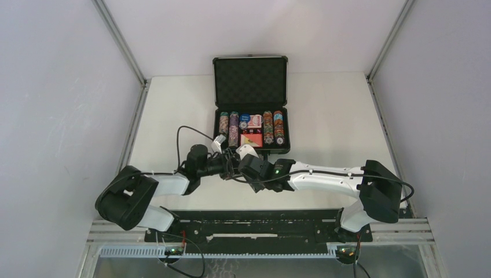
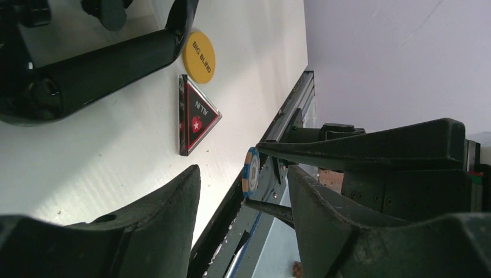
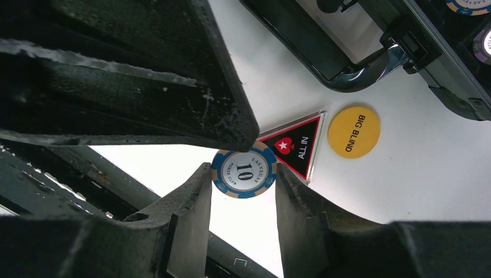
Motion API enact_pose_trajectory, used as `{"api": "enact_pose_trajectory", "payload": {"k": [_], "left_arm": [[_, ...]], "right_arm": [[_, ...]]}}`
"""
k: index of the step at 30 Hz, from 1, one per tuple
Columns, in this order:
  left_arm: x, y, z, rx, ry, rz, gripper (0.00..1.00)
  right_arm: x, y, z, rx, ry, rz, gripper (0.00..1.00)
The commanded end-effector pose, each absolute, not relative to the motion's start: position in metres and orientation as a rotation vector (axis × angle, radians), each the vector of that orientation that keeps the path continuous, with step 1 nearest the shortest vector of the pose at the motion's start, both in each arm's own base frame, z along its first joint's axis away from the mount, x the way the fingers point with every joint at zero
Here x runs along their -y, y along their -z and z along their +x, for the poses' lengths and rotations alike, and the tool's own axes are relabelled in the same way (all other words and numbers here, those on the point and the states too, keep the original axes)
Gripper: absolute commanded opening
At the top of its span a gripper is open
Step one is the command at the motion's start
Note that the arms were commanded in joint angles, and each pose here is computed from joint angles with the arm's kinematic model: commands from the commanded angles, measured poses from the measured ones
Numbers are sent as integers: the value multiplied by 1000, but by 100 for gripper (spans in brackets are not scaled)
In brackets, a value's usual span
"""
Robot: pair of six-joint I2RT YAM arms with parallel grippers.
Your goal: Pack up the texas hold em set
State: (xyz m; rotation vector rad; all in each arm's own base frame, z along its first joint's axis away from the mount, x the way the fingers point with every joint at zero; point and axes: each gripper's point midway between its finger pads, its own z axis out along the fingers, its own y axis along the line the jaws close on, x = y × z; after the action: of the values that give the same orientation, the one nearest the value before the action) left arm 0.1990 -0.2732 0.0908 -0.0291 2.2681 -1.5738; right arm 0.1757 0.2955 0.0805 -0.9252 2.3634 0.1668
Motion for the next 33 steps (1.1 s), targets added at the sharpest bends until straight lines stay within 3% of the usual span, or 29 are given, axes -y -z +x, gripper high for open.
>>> {"api": "enact_pose_trajectory", "payload": {"k": [1, 33], "left_arm": [[291, -117, 204, -2187, 1664, 70, 61], [316, -107, 182, -2261, 1768, 172, 52]], "right_arm": [[-300, -94, 180, -2319, -207, -908, 34], [-297, -97, 184, -2305, -188, -900, 34]]}}
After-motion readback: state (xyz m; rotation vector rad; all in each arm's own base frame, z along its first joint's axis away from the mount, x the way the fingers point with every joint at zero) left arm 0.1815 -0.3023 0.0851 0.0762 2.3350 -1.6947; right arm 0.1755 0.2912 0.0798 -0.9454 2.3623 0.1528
